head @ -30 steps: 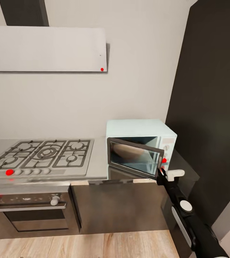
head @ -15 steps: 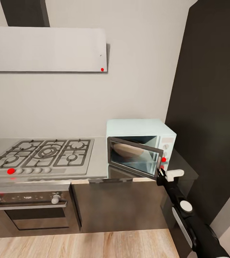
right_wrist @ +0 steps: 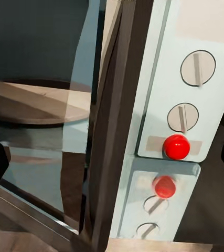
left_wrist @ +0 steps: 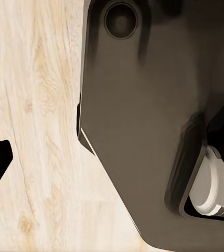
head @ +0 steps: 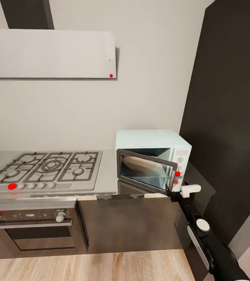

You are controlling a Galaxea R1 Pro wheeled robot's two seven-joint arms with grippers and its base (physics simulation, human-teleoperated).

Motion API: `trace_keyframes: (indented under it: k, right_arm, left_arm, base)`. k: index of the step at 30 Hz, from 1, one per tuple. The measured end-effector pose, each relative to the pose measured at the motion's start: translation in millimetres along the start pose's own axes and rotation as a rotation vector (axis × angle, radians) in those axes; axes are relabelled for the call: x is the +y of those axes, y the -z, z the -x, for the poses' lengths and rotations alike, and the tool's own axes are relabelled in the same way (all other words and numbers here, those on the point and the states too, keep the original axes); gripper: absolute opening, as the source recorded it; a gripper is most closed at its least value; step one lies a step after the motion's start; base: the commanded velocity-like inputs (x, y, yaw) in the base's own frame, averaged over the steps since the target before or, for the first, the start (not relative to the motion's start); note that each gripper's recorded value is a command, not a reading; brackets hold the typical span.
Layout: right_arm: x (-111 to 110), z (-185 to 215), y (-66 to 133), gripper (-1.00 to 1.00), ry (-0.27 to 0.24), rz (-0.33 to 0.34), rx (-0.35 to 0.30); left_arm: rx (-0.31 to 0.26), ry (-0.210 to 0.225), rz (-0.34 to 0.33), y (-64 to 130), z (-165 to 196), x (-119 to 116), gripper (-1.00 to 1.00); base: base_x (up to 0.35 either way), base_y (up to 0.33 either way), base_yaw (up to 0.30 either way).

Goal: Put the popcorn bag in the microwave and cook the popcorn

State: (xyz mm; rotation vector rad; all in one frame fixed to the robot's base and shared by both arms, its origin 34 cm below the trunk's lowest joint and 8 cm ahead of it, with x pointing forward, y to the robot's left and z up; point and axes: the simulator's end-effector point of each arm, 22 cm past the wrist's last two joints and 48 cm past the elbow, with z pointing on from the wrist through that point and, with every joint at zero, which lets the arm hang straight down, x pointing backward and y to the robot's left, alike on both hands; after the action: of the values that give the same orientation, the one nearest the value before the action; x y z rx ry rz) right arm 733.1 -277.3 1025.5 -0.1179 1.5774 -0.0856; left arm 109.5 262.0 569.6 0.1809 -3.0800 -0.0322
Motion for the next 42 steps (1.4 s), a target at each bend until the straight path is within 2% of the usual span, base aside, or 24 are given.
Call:
trace_keyframes:
  k: [10, 16, 28, 35, 39, 42]
  right_arm:
    - [0.1, -0.2, -0.2, 1.00, 0.000, 0.000, 0.000]
    - [0.0, 0.1, 0.0, 1.00, 0.000, 0.000, 0.000]
    - [-4.1, -0.2, 0.0, 1.00, -0.002, -0.010, 0.001]
    - [-4.7, 0.2, 0.4, 1.00, -0.003, -0.012, 0.001]
    - [-24.6, 0.0, 0.8, 1.00, -0.016, -0.053, 0.001]
    - [-28.5, -0.2, 0.8, 1.00, -0.019, -0.061, 0.001]
  left_arm:
    - [0.000, 0.000, 0.000, 0.0, 0.0, 0.0, 1.00]
    - [0.000, 0.000, 0.000, 0.0, 0.0, 0.0, 1.00]
    - [0.000, 0.000, 0.000, 0.0, -0.1, 0.0, 1.00]
    - [0.000, 0.000, 0.000, 0.1, -0.3, 0.0, 1.00]
    - [0.000, 0.000, 0.000, 0.1, -0.3, 0.0, 1.00]
    - [0.000, 0.000, 0.000, 0.1, -0.4, 0.0, 1.00]
  base:
    - [-0.197, -0.112, 0.000]
    - [-0.013, -0.254, 0.000]
    - [0.000, -0.019, 0.000]
    - [0.243, 0.000, 0.000]
    - [0.303, -0.135, 0.000]
    - [0.185, -0.160, 0.000]
